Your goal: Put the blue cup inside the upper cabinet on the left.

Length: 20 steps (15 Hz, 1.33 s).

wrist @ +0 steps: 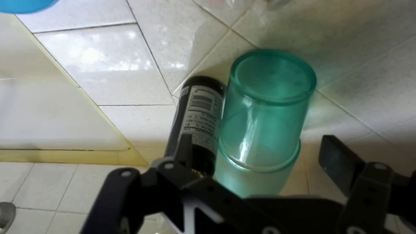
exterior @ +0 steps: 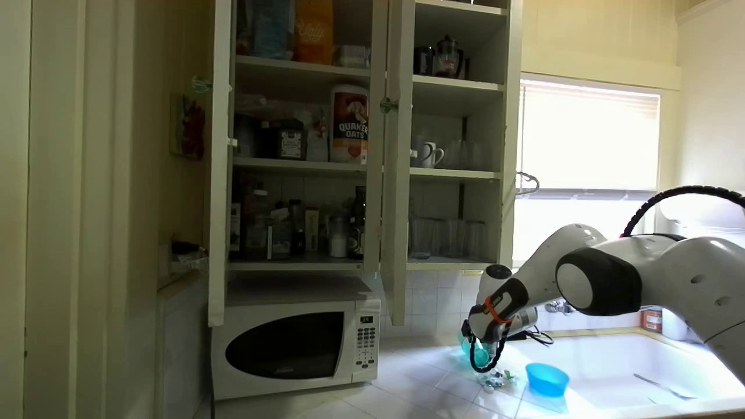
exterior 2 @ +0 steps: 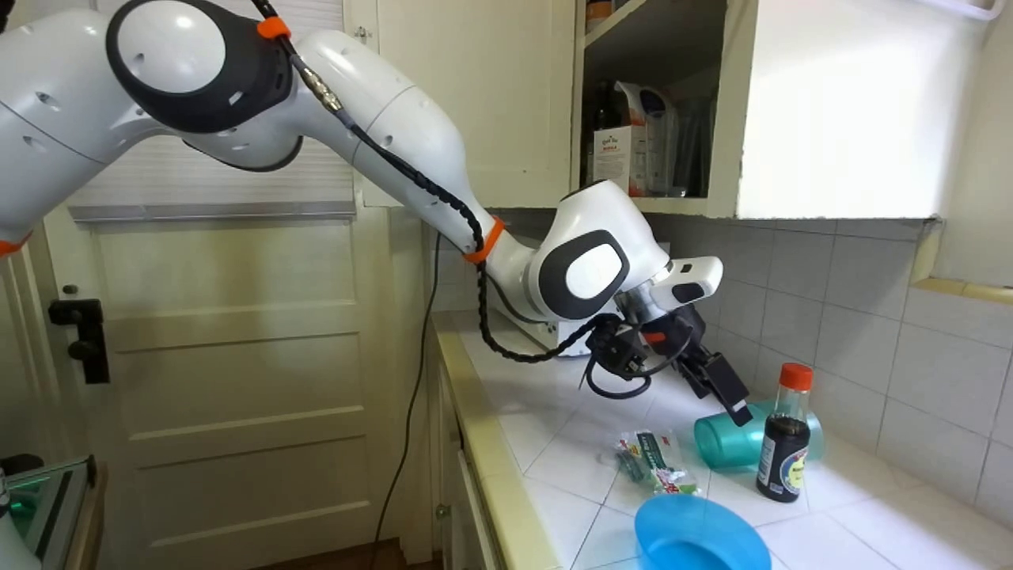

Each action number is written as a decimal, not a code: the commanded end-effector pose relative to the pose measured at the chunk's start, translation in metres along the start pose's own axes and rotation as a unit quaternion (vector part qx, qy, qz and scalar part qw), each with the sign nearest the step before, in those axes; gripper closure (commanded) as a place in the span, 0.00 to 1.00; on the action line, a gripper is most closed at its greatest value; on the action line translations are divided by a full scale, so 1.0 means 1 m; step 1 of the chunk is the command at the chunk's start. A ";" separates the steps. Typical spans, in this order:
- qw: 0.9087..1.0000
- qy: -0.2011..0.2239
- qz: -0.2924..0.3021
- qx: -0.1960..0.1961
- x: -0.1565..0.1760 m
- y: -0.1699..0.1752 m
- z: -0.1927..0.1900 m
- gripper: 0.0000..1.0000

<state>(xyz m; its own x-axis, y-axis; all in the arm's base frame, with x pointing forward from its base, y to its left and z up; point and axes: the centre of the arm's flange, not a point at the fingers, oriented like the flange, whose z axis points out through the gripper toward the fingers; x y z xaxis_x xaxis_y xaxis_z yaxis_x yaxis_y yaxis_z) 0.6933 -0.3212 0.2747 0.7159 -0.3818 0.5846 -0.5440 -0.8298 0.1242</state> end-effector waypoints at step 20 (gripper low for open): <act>0.998 -0.033 0.042 0.029 0.030 -0.019 0.069 0.00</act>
<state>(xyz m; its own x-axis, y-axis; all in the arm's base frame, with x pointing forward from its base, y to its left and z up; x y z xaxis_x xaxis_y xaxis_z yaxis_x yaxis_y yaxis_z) 0.7364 -0.3316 0.2433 0.6938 -0.4554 0.5579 -0.5755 -0.8163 0.0494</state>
